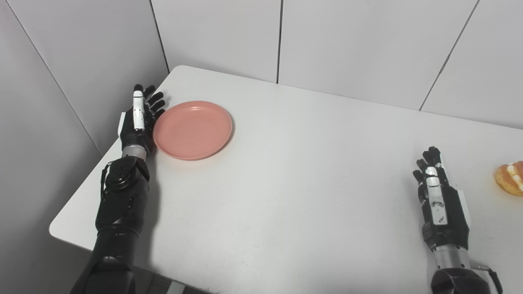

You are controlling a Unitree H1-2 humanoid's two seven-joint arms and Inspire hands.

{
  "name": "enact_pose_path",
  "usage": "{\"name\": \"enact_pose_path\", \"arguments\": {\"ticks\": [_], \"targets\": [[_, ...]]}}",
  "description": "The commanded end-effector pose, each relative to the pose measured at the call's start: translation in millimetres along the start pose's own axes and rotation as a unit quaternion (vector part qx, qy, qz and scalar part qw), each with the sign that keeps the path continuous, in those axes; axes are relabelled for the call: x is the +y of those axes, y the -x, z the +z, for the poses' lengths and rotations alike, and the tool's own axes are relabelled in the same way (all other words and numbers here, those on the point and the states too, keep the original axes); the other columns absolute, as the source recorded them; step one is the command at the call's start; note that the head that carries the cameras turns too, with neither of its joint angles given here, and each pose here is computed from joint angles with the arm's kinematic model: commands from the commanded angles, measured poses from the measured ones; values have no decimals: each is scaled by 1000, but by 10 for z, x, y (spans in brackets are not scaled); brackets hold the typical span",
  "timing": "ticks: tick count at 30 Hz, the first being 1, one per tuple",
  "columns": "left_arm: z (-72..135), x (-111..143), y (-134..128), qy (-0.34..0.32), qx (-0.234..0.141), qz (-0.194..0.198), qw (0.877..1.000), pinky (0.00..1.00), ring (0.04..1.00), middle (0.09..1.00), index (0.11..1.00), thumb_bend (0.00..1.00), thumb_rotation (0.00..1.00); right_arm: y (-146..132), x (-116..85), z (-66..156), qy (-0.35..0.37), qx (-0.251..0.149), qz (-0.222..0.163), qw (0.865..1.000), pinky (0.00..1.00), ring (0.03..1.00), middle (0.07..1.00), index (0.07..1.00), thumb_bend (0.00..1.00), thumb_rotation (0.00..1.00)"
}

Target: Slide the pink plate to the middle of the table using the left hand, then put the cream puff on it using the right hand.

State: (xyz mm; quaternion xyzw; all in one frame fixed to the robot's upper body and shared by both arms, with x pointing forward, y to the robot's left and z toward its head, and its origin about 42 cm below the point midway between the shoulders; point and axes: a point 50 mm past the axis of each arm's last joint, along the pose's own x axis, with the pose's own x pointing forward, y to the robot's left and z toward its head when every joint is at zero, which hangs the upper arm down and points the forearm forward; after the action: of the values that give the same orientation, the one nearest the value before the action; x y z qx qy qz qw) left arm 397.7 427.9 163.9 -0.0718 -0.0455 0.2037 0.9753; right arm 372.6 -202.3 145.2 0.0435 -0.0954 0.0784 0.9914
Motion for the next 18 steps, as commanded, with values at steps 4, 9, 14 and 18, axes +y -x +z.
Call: {"name": "enact_pose_path", "arguments": {"ticks": [4,9,14,18], "targets": [[70,-189,-63,-14,-29,-34,999,867,883,873,856,684,1000,-2,15,-24,-12,-8,1,1000,1000,1000,1000,988,539,834],[83,-364,-35,-18,-25,-51,998,839,850,831,818,648,1000,-8,6,-31,-9,-12,-2,1000,1000,1000,1000,982,558,817],[103,-485,-22,-1,-20,-76,997,847,853,840,829,643,1000,-10,4,-19,-7,-6,3,1000,1000,1000,1000,993,577,833],[121,-660,26,32,-4,-88,996,856,869,853,837,632,1000,-14,21,-15,-5,-8,1,1000,1000,1000,1000,995,577,839]]}}
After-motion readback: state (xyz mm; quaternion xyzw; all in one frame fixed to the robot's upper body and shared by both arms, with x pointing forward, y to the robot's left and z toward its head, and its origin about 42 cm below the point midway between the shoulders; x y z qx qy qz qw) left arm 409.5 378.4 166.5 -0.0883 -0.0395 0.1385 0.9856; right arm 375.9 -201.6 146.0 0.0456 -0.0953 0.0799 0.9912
